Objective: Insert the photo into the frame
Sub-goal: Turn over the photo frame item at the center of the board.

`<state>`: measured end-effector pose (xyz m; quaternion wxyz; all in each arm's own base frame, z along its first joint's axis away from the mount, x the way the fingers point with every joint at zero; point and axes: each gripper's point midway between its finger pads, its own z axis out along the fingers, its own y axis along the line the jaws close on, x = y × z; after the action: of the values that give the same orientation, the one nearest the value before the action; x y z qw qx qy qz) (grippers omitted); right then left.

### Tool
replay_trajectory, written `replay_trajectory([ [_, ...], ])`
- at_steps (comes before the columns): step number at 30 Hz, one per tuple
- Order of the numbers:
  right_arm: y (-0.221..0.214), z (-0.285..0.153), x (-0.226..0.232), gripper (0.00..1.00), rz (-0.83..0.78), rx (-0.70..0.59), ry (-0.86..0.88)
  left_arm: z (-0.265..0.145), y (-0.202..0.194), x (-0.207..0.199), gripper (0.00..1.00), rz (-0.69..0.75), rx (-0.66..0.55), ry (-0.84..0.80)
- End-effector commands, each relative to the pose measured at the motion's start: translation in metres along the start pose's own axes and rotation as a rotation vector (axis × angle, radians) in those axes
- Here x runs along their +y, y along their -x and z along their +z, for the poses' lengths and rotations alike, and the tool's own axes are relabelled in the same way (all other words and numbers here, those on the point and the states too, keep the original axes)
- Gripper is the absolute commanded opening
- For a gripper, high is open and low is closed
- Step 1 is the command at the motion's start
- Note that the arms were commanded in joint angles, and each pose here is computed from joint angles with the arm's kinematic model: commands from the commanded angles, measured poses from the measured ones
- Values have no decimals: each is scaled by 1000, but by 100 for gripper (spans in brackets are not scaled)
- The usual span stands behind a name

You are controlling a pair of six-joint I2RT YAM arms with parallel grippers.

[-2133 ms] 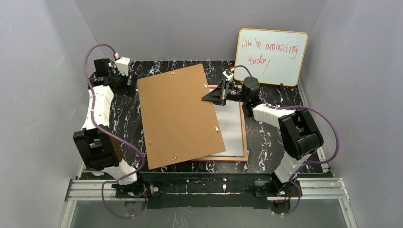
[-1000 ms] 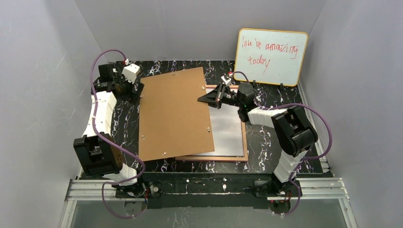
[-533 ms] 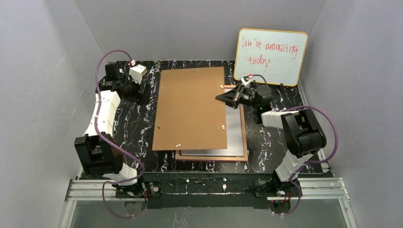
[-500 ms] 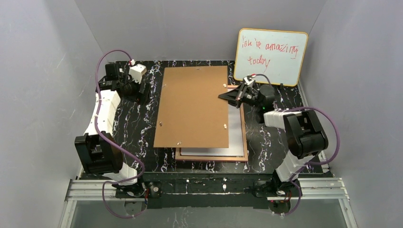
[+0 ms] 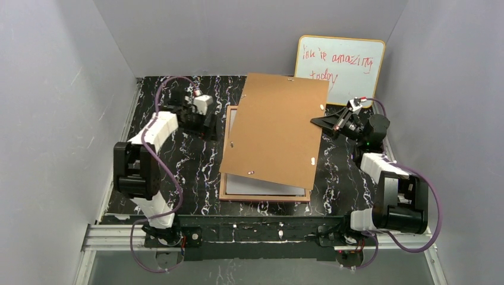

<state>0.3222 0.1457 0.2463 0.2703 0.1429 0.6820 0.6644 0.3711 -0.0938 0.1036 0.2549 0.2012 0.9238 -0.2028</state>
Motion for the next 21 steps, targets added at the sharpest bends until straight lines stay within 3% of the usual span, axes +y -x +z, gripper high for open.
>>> replay_trajectory([
  [1,-2,-16,9,1,-10,20,2,34,1,-44,92,-25,4,-95],
  [7,11,-35,6,1,13,-10,-43,69,-6,-65,77,-35,63,-175],
  [13,18,-43,2,1,21,-24,-64,91,-16,-56,48,-50,111,-162],
  [21,18,-43,-4,1,24,-13,-70,91,-18,-53,36,-31,100,-145],
])
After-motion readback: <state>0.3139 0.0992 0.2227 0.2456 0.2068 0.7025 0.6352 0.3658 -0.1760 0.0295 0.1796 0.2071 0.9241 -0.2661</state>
